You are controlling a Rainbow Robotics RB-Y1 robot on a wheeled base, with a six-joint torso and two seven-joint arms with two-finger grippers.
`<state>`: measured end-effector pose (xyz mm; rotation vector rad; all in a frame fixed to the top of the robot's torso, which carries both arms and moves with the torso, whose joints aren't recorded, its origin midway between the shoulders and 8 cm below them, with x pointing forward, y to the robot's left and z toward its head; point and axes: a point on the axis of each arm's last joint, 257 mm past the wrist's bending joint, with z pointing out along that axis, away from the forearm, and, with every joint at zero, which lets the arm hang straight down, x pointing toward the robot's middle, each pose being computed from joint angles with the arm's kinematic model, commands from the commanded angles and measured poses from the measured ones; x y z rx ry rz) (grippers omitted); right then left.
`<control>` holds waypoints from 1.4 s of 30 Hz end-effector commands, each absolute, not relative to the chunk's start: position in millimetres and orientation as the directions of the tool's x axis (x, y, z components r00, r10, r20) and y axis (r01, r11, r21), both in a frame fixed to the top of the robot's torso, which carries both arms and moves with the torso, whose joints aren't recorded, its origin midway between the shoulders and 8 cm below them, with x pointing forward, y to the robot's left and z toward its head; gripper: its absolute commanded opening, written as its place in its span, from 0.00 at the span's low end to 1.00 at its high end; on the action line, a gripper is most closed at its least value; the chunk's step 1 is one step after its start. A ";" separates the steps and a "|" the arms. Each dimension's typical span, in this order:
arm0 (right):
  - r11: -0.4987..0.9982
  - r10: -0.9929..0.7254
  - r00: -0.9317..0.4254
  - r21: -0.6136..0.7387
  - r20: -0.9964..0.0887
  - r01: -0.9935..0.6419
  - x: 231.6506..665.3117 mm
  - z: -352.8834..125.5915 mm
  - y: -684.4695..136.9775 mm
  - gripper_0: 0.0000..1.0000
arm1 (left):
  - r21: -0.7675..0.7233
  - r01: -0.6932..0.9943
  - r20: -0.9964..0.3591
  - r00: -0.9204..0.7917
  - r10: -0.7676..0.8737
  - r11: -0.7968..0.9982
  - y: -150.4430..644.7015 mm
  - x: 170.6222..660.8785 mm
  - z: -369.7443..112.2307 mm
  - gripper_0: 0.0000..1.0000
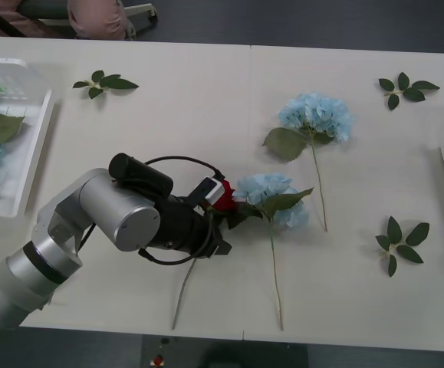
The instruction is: Put the red flowers into the right box and the blue flowers into the left box
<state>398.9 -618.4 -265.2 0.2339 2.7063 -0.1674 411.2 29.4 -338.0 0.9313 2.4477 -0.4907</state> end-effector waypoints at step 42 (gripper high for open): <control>0.956 -0.112 -0.832 0.168 -0.543 -0.238 558.6 -194.8 -217.1 1.00 | -0.282 0.622 -0.722 -0.639 0.265 0.730 88.1 483.4 -147.5 0.00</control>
